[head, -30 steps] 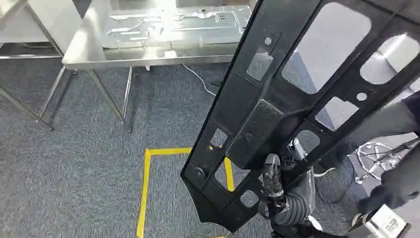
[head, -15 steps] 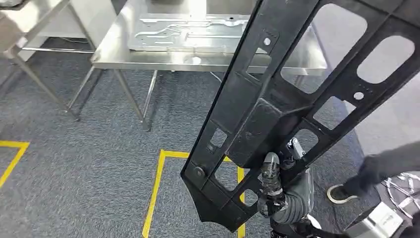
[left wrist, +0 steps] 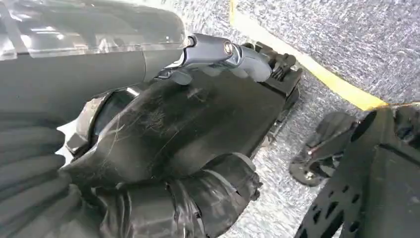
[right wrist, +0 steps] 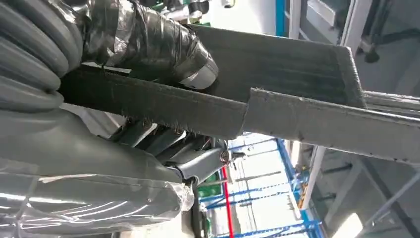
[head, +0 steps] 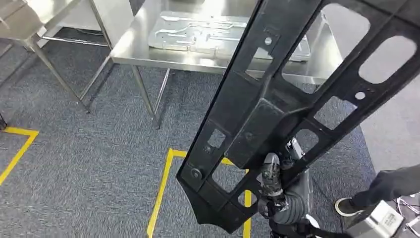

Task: Take the parts from the cabinet and place them on the table.

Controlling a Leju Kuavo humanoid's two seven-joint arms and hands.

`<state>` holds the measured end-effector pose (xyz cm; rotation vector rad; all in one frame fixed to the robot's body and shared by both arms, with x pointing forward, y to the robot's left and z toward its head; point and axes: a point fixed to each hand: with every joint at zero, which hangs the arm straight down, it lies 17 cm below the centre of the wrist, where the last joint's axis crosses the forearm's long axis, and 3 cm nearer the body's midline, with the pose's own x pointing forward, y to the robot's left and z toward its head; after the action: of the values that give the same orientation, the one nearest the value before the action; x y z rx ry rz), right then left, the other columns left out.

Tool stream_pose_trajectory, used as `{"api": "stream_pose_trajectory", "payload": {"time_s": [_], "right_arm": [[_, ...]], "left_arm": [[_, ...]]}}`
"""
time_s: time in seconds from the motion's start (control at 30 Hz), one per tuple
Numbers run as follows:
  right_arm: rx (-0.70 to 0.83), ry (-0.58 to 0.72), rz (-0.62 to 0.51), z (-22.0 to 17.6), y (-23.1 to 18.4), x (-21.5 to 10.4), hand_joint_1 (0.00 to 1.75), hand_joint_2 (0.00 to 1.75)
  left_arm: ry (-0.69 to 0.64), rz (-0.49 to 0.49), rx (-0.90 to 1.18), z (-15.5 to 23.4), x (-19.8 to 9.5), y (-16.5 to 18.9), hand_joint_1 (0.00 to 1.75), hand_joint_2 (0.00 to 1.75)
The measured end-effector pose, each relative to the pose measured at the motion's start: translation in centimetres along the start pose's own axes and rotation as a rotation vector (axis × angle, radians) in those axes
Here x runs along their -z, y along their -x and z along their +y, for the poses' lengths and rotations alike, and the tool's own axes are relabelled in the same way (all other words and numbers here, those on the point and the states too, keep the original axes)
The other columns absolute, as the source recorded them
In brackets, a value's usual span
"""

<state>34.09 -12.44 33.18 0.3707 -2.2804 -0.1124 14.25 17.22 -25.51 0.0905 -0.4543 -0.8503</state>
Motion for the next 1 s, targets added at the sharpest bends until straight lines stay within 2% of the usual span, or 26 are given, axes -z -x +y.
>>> {"api": "stream_pose_trajectory", "payload": {"time_s": [1.0], "right_arm": [[0.007,-0.014,0.005,0.36,0.8,0.16,1.75,1.75]], "left_arm": [[0.02,-0.001,0.0,-0.33,-0.07,0.09,0.0,1.75]]}}
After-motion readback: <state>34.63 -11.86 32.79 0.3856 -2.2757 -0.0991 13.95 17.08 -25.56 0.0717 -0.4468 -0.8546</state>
